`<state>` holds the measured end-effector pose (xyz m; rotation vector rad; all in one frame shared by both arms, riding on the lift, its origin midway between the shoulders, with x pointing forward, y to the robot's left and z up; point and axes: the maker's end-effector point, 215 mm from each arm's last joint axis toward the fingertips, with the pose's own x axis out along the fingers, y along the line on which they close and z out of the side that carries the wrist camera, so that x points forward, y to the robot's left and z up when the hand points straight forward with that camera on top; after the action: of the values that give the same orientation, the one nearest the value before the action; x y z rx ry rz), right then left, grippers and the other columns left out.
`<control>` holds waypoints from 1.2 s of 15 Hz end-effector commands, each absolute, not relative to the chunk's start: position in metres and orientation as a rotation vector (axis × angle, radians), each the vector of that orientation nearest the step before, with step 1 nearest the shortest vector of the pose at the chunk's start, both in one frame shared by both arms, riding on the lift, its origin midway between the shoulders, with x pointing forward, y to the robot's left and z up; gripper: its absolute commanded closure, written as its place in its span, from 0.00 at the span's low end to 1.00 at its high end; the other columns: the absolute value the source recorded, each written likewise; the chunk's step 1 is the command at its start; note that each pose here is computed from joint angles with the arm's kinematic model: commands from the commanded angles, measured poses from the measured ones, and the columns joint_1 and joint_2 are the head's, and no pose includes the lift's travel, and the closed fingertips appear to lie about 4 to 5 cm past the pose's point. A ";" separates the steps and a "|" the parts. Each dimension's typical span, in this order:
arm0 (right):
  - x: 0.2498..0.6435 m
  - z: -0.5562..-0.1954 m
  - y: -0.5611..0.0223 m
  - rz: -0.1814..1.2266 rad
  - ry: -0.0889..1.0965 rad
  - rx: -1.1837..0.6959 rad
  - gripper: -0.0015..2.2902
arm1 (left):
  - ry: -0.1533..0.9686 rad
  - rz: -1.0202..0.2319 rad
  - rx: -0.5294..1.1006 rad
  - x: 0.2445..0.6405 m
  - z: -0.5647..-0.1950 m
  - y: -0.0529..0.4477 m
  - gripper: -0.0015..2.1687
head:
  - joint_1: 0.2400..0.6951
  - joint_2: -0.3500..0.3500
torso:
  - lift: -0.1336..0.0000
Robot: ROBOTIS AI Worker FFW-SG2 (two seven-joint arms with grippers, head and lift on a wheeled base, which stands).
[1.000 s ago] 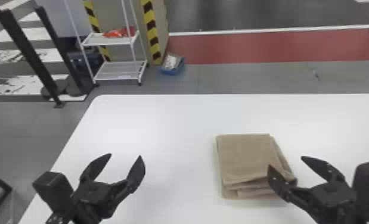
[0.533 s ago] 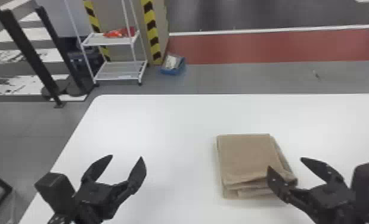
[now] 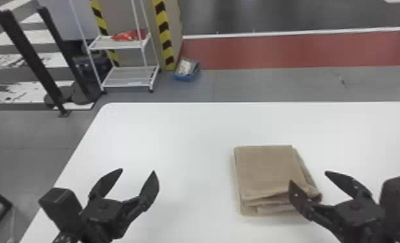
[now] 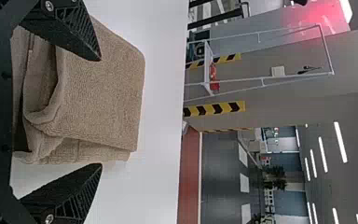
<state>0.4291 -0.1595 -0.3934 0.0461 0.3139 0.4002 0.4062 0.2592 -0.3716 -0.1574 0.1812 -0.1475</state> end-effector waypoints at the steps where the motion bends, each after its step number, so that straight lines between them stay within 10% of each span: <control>1: 0.429 -0.394 -0.159 0.400 0.315 0.047 0.03 | 0.182 -0.146 -0.161 0.406 -0.372 0.259 0.04 | 1.00 0.69 | 0.07; 18: 0.428 -0.395 -0.158 0.401 0.317 0.048 0.03 | 0.185 -0.146 -0.163 0.406 -0.374 0.258 0.04 | 1.00 0.69 | 0.07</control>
<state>0.4285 -0.1580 -0.3945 0.0495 0.3159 0.4011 0.4059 0.2584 -0.3731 -0.1589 0.1840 -0.1485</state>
